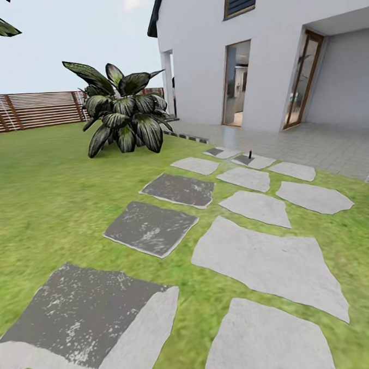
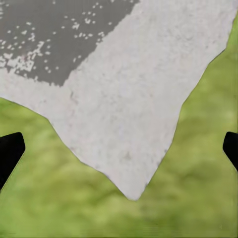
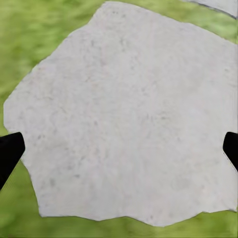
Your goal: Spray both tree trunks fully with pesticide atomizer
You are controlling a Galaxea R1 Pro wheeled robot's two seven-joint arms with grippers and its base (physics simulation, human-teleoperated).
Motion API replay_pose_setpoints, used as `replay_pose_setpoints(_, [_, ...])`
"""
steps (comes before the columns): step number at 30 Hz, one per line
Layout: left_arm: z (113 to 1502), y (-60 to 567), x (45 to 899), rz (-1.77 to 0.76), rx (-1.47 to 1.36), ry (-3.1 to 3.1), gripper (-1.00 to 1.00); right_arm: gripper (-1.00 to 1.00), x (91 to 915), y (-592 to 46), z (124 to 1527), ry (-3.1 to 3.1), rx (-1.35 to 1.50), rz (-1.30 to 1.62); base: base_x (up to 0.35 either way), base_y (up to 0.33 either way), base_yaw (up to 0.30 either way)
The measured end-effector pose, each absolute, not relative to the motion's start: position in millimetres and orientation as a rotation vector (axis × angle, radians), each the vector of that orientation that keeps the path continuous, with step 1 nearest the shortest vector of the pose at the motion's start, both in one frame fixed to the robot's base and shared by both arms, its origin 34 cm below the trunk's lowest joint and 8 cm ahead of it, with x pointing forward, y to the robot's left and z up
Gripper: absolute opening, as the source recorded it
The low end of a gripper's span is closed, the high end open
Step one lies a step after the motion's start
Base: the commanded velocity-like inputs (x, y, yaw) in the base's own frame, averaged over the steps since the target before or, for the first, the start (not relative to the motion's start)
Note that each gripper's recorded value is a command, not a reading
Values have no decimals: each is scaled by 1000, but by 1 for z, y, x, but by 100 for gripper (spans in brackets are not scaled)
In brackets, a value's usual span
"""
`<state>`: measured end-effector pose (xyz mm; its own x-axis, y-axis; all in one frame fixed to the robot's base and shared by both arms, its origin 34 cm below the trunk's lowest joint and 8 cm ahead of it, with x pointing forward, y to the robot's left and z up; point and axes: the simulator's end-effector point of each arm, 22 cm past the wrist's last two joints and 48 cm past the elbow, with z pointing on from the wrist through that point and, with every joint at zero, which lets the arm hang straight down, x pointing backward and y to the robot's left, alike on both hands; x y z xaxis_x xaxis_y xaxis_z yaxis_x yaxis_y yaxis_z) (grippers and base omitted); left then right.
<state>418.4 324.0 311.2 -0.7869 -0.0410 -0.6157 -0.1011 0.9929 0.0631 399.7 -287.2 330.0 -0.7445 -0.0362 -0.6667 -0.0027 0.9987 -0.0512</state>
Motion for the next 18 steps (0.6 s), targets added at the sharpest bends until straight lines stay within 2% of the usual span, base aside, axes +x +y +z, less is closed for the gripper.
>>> replay_pose_setpoints(10, [311, 324, 418, 122, -99, 2476, 100, 100, 400, -287, 330, 2409, -27, -60, 339, -5, 0])
replay_pose_setpoints(18, [311, 324, 418, 121, -98, 2476, 100, 100, 400, -287, 330, 2408, -27, -61, 314, -116, -1])
